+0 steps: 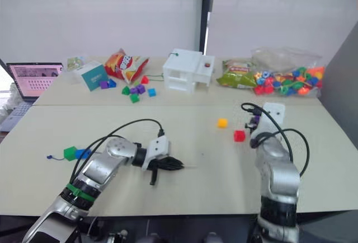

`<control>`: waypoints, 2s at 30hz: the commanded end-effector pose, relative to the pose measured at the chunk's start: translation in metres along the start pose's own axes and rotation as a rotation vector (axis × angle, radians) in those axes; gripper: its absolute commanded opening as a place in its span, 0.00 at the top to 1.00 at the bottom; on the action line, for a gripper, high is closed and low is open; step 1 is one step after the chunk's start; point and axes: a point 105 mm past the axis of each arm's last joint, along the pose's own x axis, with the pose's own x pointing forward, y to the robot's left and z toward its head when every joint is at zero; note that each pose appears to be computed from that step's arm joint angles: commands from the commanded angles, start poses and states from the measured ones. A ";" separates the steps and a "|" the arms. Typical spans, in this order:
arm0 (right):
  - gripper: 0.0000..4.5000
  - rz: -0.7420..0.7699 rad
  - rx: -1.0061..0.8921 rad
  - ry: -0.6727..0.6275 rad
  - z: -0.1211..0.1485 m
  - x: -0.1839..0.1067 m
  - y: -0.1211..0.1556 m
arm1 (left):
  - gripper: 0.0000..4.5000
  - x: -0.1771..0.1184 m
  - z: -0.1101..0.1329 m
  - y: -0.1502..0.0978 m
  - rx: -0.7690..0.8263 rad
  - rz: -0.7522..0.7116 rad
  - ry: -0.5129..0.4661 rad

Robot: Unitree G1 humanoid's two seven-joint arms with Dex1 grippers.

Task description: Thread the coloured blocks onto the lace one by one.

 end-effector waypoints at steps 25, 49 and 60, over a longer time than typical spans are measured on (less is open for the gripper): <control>0.26 0.430 0.006 0.278 -0.069 -0.076 0.100 | 1.00 -0.026 0.008 0.001 0.021 0.036 0.010; 0.01 1.458 -0.796 0.320 -0.070 -0.036 0.069 | 1.00 -0.037 0.002 -0.022 -0.031 0.053 0.021; 0.66 1.489 -0.764 0.283 -0.075 -0.031 0.077 | 1.00 -0.038 0.006 -0.024 -0.036 0.070 0.023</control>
